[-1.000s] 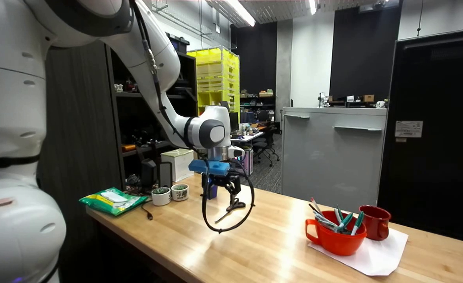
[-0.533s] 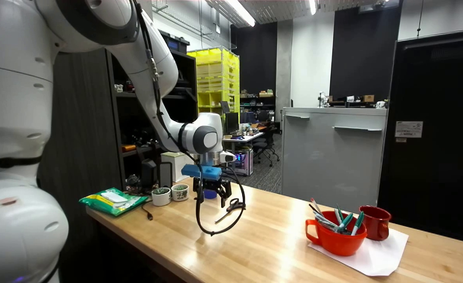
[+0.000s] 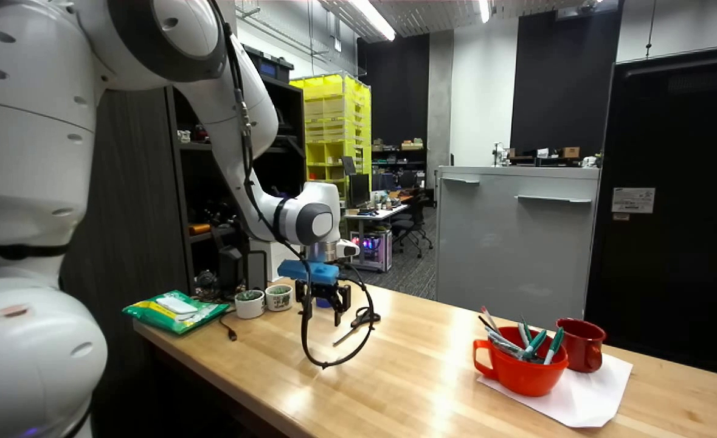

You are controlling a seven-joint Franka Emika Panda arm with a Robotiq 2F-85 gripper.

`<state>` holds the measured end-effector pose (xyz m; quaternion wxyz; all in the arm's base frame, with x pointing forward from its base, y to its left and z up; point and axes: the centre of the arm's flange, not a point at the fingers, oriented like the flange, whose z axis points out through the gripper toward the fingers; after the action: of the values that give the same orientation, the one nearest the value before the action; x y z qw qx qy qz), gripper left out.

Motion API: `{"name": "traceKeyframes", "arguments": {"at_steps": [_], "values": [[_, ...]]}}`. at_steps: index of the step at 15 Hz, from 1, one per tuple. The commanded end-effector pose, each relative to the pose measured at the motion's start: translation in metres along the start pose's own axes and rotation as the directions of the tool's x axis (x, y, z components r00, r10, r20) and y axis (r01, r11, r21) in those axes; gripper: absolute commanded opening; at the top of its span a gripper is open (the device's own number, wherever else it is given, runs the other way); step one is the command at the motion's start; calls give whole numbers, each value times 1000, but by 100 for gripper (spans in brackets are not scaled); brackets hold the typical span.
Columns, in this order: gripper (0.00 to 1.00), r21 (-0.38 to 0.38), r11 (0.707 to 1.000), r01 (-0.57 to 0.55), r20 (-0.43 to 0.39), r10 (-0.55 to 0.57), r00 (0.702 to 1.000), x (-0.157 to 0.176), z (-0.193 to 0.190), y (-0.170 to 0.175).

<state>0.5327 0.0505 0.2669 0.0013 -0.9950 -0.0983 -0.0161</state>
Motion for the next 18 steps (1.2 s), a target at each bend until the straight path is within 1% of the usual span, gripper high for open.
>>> {"name": "traceKeyframes", "arguments": {"at_steps": [1, 4, 7, 8, 15, 18], "values": [[54, 4, 1000, 26, -8, -26, 1000, 6, 3, -4], [28, 6, 999, 44, -3, -44, 999, 12, 8, -6], [6, 8, 998, 60, 7, -60, 998, 20, 17, -8], [1, 7, 998, 64, 9, -64, 998, 24, 21, -8], [0, 0, 996, 87, 26, -87, 996, 52, 42, -6], [0, -4, 996, 94, 27, -93, 995, 62, 44, -6]]}}
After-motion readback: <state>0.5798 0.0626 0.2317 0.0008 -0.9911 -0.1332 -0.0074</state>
